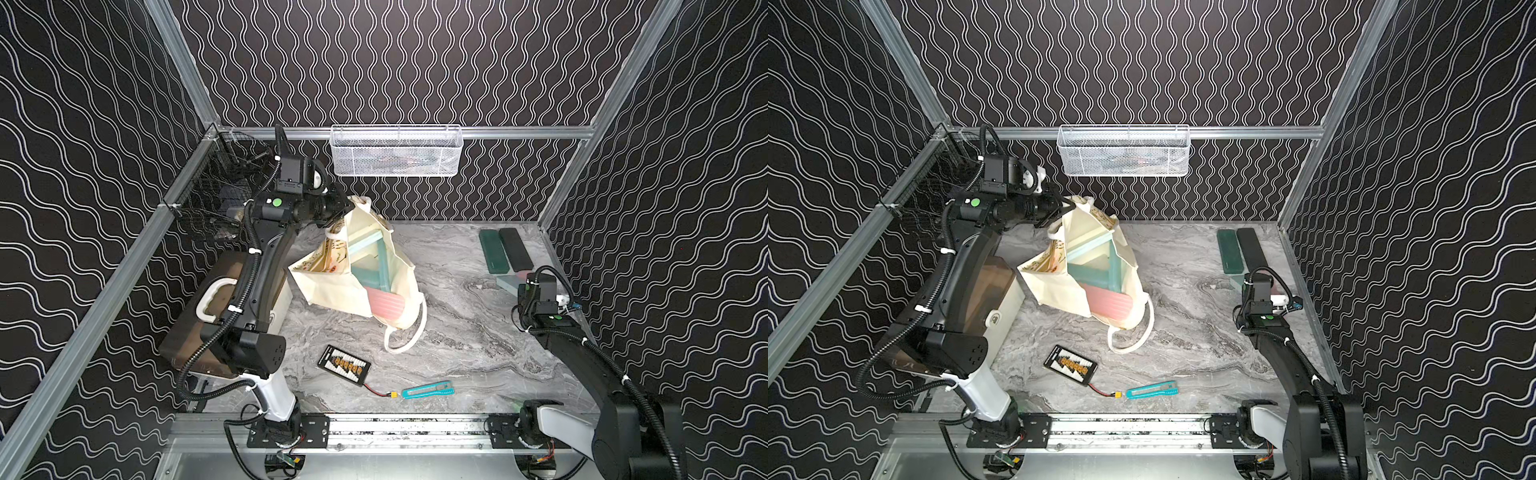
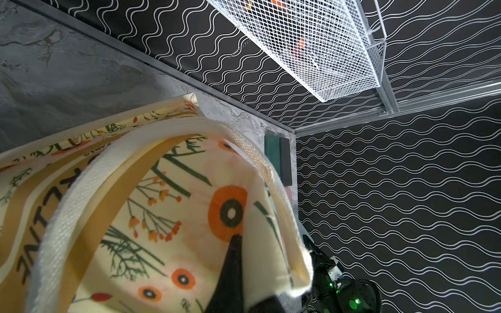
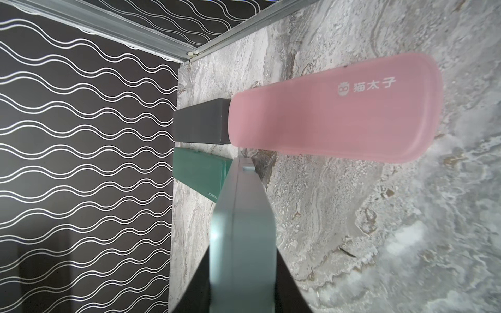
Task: Take out the pencil case from the canvas bag
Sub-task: Place the pencil case at the center of the board.
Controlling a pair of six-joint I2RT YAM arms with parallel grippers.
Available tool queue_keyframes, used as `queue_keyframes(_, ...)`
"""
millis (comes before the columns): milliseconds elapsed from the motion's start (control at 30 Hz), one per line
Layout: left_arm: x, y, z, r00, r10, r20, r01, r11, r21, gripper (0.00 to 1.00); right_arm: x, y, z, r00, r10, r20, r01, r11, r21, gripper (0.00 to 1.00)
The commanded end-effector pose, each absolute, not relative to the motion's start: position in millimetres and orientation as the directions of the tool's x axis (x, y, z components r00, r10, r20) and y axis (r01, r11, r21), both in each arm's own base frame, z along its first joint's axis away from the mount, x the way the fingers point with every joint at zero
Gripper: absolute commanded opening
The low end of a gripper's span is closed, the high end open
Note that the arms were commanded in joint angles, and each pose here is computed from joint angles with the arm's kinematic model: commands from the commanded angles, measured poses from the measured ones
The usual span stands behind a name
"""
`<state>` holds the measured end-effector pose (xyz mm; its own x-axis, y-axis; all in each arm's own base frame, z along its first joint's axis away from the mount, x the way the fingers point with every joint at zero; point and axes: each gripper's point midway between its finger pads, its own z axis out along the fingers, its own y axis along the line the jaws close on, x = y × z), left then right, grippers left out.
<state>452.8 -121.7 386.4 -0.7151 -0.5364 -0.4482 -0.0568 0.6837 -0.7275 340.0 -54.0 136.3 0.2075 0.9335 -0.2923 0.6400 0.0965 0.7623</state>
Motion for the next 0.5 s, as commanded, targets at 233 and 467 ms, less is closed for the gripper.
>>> queue_keyframes(233,458,-138,428,-0.684,-0.508,-0.524,0.135,0.617,-0.775,0.00,333,-53,131,0.206,0.938,-0.278,0.633,0.089,0.769,0.61)
queue_keyframes(467,456,-138,426,-0.692,-0.500,-0.521,0.141,0.615,-0.776,0.00,317,-53,110,0.169,0.936,-0.308,0.687,0.112,0.718,0.65)
